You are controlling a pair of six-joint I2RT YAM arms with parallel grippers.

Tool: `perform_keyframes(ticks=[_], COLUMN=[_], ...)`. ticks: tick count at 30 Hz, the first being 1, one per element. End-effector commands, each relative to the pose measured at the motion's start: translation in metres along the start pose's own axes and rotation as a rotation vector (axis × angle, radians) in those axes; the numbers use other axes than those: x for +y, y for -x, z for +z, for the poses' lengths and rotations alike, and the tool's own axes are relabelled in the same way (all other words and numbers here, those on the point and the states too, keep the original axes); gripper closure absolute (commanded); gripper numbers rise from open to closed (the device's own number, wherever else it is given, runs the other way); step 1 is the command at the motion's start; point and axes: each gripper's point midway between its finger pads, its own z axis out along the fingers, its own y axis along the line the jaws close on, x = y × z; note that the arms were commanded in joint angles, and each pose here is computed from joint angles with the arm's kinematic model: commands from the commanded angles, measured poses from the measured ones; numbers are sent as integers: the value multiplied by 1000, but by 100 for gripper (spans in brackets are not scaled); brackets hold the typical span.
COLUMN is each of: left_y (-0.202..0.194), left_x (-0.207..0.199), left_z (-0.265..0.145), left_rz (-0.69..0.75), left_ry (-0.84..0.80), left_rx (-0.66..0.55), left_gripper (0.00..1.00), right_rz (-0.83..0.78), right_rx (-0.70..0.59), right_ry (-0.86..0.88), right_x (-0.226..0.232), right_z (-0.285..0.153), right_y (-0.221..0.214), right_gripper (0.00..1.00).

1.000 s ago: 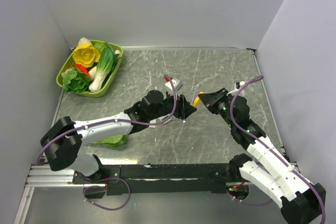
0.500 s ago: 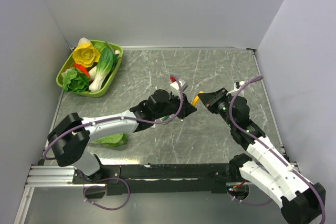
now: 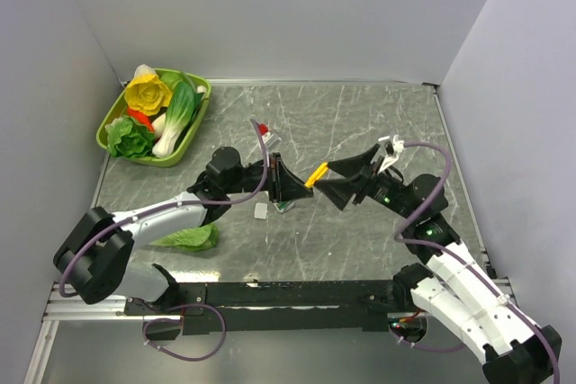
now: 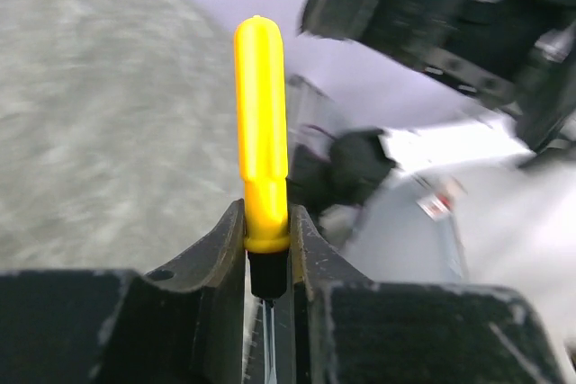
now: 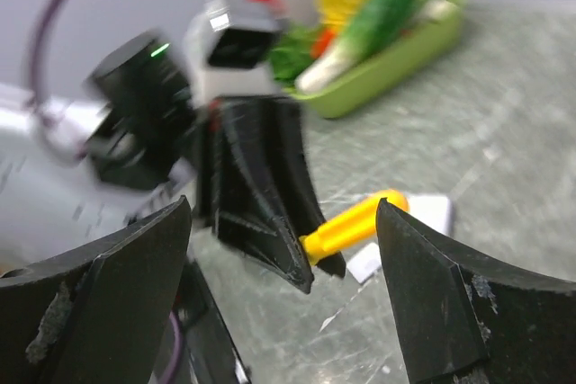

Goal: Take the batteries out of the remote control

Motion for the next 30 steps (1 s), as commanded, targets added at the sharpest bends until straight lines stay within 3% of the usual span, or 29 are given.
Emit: perform_keyframes(ticks=[1, 17, 25, 30], left_y=[9, 20, 14, 16], left_x=[-68, -82, -91, -93], left_z=[-17, -33, -37, -37], left_rz=[114, 219, 293, 310], left_ry=[-278, -228, -295, -307], left_rx=[47, 12, 34, 33], left_gripper=[99, 99, 99, 99], right_rz=[-281, -317, -264, -208], right_rx=[58, -123, 97, 137], right_ry=[343, 200, 312, 376], right_x=[52, 44, 59, 63], right_z=[-11, -28, -14, -9], right_y=[-7, 19, 3, -5], right_gripper=[10, 6, 6, 17])
